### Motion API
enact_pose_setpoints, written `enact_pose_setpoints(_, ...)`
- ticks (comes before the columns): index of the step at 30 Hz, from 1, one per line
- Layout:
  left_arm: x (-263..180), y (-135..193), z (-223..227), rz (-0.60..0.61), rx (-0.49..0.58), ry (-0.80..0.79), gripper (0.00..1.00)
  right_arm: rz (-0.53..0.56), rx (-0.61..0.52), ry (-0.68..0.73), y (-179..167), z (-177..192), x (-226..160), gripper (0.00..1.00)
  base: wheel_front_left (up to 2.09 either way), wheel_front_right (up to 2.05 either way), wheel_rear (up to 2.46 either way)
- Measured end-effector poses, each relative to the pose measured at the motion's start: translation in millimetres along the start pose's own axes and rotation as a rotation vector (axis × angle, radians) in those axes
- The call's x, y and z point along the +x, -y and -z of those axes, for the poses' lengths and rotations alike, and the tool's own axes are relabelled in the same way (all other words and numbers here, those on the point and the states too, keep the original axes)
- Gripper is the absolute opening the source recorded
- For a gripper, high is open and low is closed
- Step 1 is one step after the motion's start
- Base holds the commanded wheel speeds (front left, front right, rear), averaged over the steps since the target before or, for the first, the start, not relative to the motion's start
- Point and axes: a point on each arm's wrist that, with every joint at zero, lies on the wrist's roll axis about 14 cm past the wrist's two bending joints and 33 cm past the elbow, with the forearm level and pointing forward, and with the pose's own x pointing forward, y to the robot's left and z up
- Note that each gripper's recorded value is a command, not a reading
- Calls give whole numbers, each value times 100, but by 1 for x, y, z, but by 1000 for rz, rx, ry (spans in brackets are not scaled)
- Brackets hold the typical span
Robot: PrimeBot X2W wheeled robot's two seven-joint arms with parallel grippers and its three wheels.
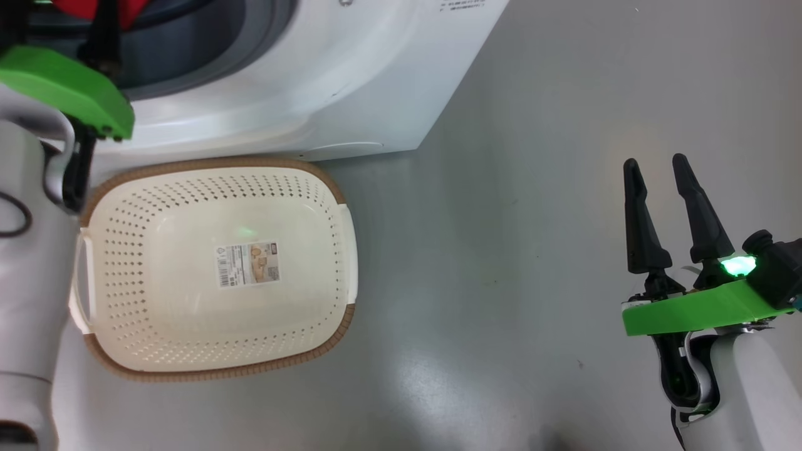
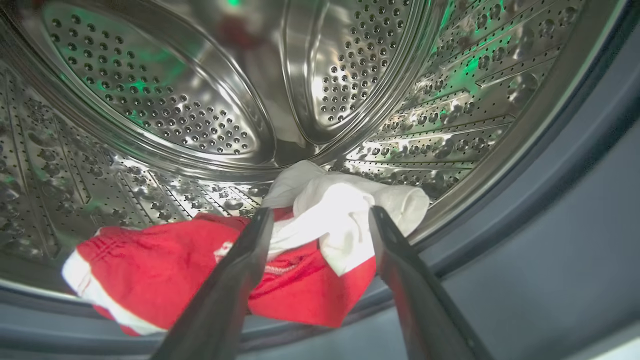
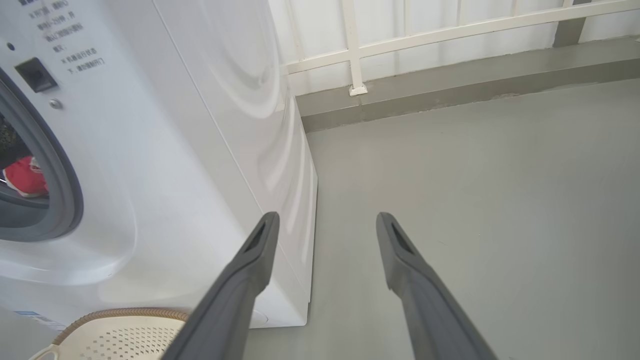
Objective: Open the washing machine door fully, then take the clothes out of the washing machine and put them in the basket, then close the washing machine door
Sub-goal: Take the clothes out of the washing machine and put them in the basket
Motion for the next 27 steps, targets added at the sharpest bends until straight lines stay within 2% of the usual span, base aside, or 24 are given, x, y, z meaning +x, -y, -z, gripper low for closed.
enact_pose_setpoints(9,25,-9,-5,-9,52,-14,100,-16,-1,8,-4,-2,8,100,0,0,0)
enact_pose_setpoints(17,30,1,35,24,83,-132,100,6,-12,-6,5,3,6,100,0,0,0)
enact_pose_setpoints(27,25,5,58,42,89,-243,100,-4,-8,-11,2,6,8,100,0,0,0)
